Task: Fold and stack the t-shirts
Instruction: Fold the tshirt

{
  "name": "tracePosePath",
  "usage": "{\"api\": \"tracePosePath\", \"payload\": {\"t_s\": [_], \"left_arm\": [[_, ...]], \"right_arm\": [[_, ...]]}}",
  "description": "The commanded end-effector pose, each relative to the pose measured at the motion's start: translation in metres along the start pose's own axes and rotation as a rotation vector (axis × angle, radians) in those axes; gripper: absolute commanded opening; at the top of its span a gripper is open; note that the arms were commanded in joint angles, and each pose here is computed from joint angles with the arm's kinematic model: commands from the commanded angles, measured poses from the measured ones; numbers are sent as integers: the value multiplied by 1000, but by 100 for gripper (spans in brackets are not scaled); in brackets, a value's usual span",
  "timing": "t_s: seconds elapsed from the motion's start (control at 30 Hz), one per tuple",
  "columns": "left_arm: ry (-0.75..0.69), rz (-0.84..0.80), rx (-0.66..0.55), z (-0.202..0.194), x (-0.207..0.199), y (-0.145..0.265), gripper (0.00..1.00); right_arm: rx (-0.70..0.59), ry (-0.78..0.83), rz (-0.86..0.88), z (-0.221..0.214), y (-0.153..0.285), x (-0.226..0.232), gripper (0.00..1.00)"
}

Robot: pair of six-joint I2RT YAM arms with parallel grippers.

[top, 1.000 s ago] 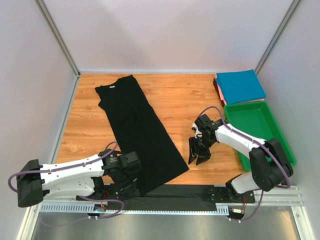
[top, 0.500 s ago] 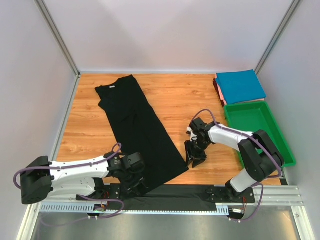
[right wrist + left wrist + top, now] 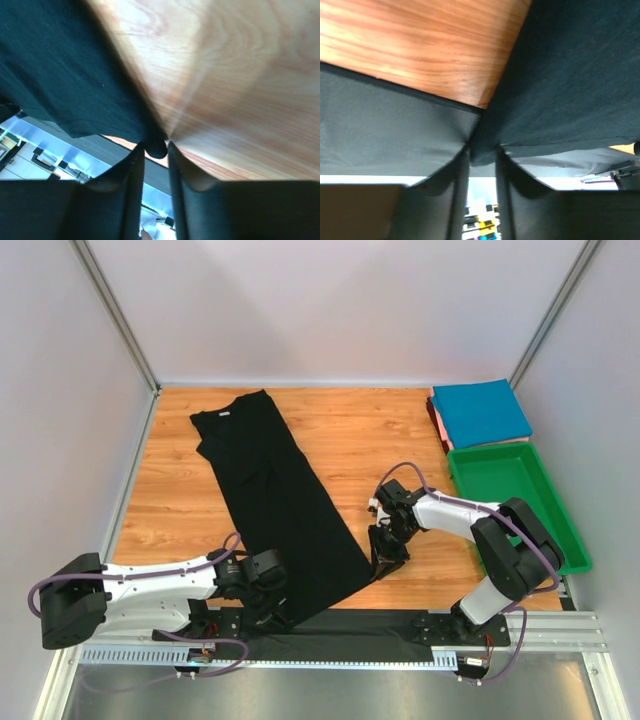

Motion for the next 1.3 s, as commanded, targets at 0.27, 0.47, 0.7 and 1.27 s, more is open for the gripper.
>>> {"api": "tracePosePath", "payload": {"t_s": [0.27,0.47,0.7,1.27], "left_arm": [[63,61,3,-1,19,16,0],[40,46,34,-9,8,21,0],[-3,25,47,-19,-12,35,0],[289,-333,-11,23,-26,38,0]], "right_arm": [[-107,18,-19,1,17,0,0],[-151,-13,-11,-3,29,4,0],[-158,-41,-42,-14,38,4,0],[-305,60,-93,65,100,68,0]]}}
Point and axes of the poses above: each gripper's point midway between its finger pads, its own y axis back along the fingers, its own x axis along the line the jaws close on, z = x × y, the point moved 1 cm from there along y, back along the fingers, and after that the axes turned 4 degrees about -y, right-handed, at the moved point
